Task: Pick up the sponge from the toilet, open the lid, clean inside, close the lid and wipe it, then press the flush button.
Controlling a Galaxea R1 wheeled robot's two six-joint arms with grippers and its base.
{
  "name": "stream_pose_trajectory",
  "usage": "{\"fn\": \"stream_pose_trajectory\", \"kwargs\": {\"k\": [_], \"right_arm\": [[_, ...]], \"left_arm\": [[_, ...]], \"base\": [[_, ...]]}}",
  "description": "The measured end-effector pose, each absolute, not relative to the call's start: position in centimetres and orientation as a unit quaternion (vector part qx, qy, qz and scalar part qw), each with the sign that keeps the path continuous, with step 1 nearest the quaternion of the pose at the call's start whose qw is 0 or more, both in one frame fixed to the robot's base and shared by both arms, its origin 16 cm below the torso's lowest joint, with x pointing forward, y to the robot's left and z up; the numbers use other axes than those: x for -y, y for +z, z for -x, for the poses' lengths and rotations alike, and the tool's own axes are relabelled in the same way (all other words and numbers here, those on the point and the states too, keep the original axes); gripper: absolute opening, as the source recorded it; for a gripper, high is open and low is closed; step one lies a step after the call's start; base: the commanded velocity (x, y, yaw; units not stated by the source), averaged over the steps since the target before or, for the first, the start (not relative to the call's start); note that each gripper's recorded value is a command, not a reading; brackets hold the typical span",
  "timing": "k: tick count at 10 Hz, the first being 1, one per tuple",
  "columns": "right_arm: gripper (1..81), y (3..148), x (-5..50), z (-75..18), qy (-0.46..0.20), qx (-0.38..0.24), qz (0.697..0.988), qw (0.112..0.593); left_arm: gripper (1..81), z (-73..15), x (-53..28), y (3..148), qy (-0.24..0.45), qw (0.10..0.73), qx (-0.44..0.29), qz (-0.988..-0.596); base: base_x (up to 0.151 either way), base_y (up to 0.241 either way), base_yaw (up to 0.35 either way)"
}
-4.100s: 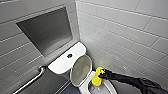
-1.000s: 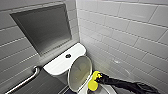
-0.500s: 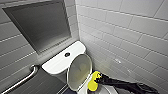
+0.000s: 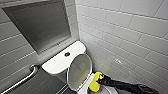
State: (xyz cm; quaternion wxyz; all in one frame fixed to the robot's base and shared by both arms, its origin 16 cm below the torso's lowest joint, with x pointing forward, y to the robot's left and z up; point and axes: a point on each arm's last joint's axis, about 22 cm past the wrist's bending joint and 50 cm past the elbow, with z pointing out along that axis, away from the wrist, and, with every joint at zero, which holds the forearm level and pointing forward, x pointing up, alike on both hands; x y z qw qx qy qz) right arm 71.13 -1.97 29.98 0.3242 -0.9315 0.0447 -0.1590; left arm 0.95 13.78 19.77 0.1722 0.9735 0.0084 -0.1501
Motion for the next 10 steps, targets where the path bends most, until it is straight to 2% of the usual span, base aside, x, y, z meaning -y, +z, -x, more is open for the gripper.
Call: {"fn": "stream_pose_trajectory", "kwargs": {"k": [4, 6, 10], "right_arm": [[1.0, 30.2, 4.2, -70.0, -0.170, -0.052, 0.924, 0.340], [1.0, 29.7, 7.0, -69.0, -0.179, -0.067, 0.922, 0.337], [1.0, 28.9, 9.2, -66.3, -0.181, -0.085, 0.919, 0.339]], "left_arm": [[81.1, -1.1, -13.4, 19.8, -0.149, 0.174, -0.009, -0.973], [81.1, -1.0, -13.4, 19.8, -0.150, 0.174, -0.009, -0.973], [81.1, -1.1, -13.1, 19.8, -0.148, 0.176, -0.009, -0.973]], "base": [[0.000, 0.000, 0.000], [0.000, 0.000, 0.000], [0.000, 0.000, 0.000]]}}
